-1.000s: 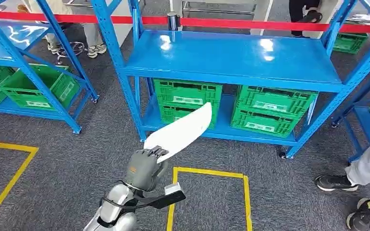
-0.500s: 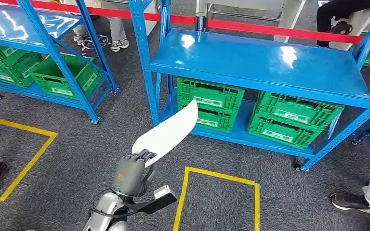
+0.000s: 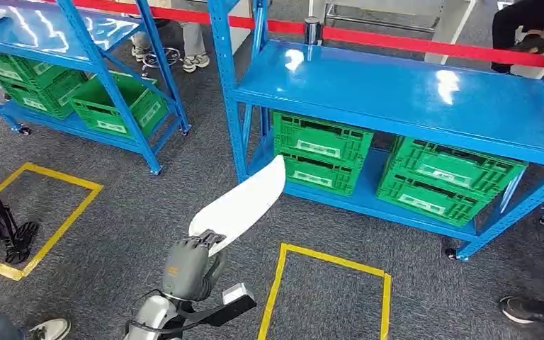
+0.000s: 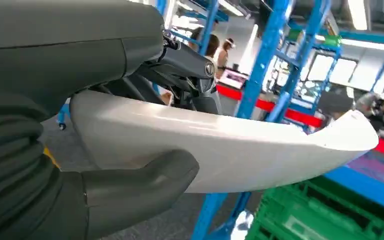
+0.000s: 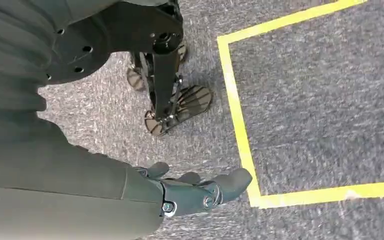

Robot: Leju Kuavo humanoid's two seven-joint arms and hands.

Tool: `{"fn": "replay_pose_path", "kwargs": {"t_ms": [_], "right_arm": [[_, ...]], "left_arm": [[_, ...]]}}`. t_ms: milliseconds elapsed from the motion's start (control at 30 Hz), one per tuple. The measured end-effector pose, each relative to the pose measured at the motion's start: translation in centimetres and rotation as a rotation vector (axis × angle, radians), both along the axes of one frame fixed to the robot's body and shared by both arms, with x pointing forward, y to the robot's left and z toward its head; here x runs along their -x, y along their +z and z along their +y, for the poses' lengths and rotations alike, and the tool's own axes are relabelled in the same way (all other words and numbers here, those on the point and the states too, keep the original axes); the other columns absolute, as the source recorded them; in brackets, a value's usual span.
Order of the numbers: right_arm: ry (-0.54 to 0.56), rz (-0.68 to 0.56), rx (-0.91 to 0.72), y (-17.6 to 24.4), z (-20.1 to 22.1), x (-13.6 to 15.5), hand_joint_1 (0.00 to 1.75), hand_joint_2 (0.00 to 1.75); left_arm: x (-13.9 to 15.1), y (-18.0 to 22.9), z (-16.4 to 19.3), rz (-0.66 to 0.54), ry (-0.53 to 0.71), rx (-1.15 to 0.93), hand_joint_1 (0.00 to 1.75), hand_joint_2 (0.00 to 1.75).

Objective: Take the parts from the cabinet and place them on the table.

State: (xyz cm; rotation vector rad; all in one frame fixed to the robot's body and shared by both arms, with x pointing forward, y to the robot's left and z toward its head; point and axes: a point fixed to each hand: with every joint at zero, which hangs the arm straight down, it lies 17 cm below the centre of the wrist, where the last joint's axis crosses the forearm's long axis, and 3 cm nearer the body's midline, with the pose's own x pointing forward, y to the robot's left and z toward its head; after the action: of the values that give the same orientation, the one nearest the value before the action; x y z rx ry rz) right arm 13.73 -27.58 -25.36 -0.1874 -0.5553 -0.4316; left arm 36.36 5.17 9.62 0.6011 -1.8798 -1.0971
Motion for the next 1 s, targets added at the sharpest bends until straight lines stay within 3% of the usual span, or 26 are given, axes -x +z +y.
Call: {"fn": "replay_pose_path", "kwargs": {"t_ms": [533, 1000], "right_arm": [[0.011, -0.036, -0.009, 0.3, -0.2, -1.1, 0.0, 1.75], [0.027, 0.021, -0.007, -0.1, 0.1, -0.4, 0.0, 1.75]], "left_arm": [[-0.3, 1.2, 0.2, -0.027, 0.013, 0.004, 1.75, 1.75], [-1.0, 1.4, -0.3, -0.017, 0.005, -0.017, 1.75, 1.75]]}}
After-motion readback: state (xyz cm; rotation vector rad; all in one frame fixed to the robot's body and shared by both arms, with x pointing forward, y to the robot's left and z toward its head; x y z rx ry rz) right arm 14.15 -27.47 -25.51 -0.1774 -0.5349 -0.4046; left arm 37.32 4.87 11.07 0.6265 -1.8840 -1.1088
